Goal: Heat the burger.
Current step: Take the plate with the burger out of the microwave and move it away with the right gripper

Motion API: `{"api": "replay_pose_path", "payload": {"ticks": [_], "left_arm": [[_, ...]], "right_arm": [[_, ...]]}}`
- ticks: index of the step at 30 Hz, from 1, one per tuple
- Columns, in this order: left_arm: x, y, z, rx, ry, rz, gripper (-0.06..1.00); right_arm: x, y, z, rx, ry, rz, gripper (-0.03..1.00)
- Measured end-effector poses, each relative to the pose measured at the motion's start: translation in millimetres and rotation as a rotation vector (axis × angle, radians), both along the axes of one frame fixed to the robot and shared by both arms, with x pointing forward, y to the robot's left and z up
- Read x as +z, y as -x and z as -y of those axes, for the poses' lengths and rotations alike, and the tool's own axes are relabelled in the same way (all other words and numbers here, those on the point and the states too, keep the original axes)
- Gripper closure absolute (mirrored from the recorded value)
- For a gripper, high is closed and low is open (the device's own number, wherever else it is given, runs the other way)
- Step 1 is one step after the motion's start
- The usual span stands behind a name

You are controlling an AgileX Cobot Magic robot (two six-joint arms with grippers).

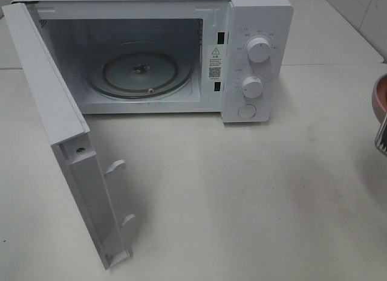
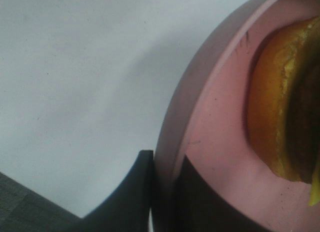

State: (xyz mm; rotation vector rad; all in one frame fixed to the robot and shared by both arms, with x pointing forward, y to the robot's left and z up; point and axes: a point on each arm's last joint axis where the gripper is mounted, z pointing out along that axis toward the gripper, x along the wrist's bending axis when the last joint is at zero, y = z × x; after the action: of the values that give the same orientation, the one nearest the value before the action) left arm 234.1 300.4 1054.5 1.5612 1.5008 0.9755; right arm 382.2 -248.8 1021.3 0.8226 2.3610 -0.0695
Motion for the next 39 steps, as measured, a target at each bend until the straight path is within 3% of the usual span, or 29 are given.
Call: {"api": "replay_pose_path", "payload": {"ticks": [19, 30, 39], "left_arm": [[0, 0, 0, 0.000, 0.000, 0.000, 0.01], [0, 0, 0, 0.000, 0.000, 0.000, 0.01], [0, 0, 0, 0.000, 0.000, 0.000, 0.01]], "right_arm": [[-37, -33, -19, -0.527, -0.075, 0.030, 0.87], [-58, -54, -26, -0.739, -0.065, 0.046, 0.87], [-77, -79, -17, -0.816, -0.086, 0.026, 0.87]]}}
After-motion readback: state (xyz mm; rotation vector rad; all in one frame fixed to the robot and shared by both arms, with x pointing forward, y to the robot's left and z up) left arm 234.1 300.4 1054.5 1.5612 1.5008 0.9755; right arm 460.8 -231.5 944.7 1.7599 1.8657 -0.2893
